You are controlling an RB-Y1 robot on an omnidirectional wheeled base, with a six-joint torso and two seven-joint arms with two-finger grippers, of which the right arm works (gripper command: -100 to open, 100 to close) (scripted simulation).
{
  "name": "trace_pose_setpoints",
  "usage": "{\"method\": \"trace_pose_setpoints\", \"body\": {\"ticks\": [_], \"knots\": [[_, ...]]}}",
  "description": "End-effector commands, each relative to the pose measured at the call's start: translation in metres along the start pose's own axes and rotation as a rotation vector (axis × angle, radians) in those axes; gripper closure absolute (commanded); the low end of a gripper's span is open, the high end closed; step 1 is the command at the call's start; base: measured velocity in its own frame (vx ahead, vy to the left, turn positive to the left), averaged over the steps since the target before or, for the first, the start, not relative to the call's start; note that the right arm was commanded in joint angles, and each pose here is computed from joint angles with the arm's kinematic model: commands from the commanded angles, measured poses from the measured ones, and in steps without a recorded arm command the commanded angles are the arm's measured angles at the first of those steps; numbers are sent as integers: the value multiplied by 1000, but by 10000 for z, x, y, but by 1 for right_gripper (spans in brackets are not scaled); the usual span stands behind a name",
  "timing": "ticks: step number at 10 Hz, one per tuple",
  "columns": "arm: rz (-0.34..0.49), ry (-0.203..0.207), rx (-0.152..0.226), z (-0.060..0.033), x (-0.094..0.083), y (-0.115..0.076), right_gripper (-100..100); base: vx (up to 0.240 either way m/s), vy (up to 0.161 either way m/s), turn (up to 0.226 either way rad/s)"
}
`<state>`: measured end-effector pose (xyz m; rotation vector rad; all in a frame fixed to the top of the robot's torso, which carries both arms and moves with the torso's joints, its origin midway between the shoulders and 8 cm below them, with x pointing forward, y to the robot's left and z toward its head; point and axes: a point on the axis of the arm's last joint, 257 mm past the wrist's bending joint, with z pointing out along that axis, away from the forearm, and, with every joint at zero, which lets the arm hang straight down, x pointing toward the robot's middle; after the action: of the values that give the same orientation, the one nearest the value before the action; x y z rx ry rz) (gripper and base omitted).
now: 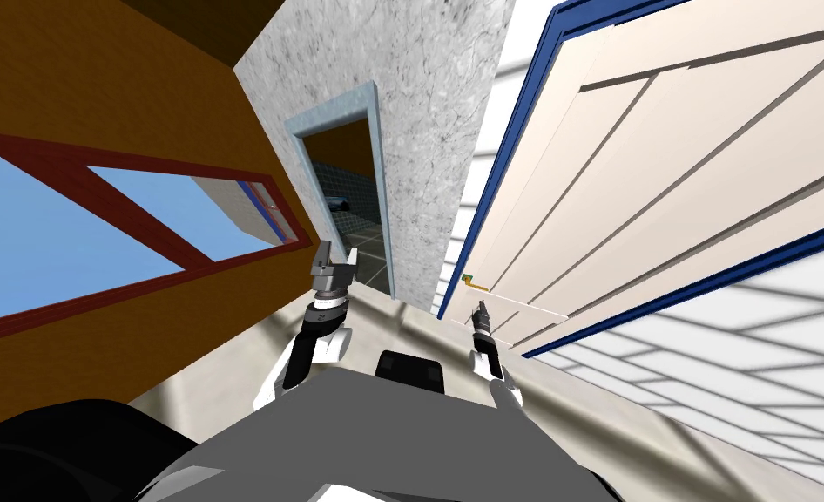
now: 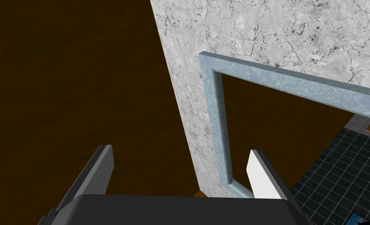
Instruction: Pull the door open
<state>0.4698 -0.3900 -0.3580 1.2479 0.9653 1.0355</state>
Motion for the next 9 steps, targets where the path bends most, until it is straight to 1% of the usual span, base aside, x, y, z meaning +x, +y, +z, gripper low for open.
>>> {"method": "trace_pose_setpoints", "body": {"ticks": [1,9], "knots": [[2,-5,16,-10,-11,-71,-100,48,-52,62],[9,-26,82,-67,-66,-333,-100,47,-51,55]]}}
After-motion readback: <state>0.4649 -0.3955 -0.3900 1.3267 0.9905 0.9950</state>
